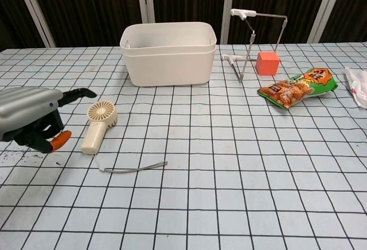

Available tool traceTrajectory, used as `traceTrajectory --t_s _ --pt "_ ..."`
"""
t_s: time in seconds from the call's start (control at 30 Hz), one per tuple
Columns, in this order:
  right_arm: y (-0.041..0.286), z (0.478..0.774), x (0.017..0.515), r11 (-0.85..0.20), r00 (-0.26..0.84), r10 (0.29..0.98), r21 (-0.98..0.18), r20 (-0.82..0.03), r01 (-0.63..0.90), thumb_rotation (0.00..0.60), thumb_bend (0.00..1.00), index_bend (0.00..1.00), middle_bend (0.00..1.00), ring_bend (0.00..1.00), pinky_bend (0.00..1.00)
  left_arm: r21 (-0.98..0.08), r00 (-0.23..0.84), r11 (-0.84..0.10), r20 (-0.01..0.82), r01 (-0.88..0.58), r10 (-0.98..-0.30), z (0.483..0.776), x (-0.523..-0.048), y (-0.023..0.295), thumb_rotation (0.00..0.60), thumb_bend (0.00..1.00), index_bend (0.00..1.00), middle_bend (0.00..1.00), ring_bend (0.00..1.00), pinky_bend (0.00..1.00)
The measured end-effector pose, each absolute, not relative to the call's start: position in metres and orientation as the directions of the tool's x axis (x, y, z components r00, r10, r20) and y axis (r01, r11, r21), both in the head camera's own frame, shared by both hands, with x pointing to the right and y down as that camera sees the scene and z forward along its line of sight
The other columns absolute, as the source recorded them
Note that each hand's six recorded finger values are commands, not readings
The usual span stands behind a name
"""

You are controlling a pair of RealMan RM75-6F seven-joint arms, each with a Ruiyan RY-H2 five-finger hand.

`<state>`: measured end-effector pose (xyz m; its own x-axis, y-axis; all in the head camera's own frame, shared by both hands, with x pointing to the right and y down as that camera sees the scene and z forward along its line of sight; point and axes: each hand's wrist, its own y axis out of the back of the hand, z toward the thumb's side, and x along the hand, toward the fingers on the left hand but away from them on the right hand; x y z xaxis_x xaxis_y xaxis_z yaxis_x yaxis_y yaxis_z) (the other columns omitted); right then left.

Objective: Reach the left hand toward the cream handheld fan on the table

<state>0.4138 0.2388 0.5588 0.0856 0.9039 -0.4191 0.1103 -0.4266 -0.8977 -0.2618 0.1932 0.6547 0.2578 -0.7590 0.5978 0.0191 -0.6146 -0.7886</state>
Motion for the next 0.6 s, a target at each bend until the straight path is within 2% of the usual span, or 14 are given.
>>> traceTrajectory --t_s 0.03,0.13,0.2,0.3,0.4,0.6 --pt "0.239 0.559 0.414 -0.427 0.085 0.904 -0.898 -0.419 0.11 0.6 0.21 0.0 0.0 0.0 0.04 -0.792 0.255 -0.61 0.593 0.014 -0.764 0.652 -0.264 0.193 0.6 0.48 0.0 0.62 0.63 0.74" --pt "0.239 0.559 0.414 -0.427 0.084 0.904 -0.898 -0.419 0.11 0.6 0.21 0.0 0.0 0.0 0.04 -0.812 0.247 -0.584 0.567 0.004 -0.786 0.642 -0.274 0.191 0.6 0.28 0.0 0.24 0.34 0.49" --pt "0.239 0.559 0.414 -0.427 0.085 0.904 -0.898 -0.419 0.108 0.6 0.21 0.0 0.0 0.0 0.04 -0.83 0.242 -0.557 0.541 0.0 -0.806 0.632 -0.284 0.19 0.6 0.18 0.0 0.07 0.18 0.35" --pt "0.239 0.559 0.414 -0.427 0.086 0.904 -0.898 -0.419 0.105 0.6 0.21 0.0 0.0 0.0 0.04 -0.861 0.232 -0.508 0.494 -0.003 -0.838 0.615 -0.302 0.191 0.6 0.1 0.0 0.0 0.04 0.19" --pt "0.239 0.559 0.413 -0.428 0.087 0.903 -0.898 -0.42 0.101 0.6 0.21 0.0 0.0 0.0 0.04 -0.892 0.219 -0.451 0.44 -0.003 -0.871 0.595 -0.326 0.195 0.6 0.07 0.0 0.0 0.0 0.08" --pt "0.24 0.559 0.412 -0.428 0.089 0.903 -0.899 -0.421 0.089 0.6 0.21 0.0 0.0 0.0 0.04 -0.931 0.155 -0.363 0.353 -0.043 -0.923 0.561 -0.382 0.211 0.6 0.06 0.0 0.0 0.0 0.05"
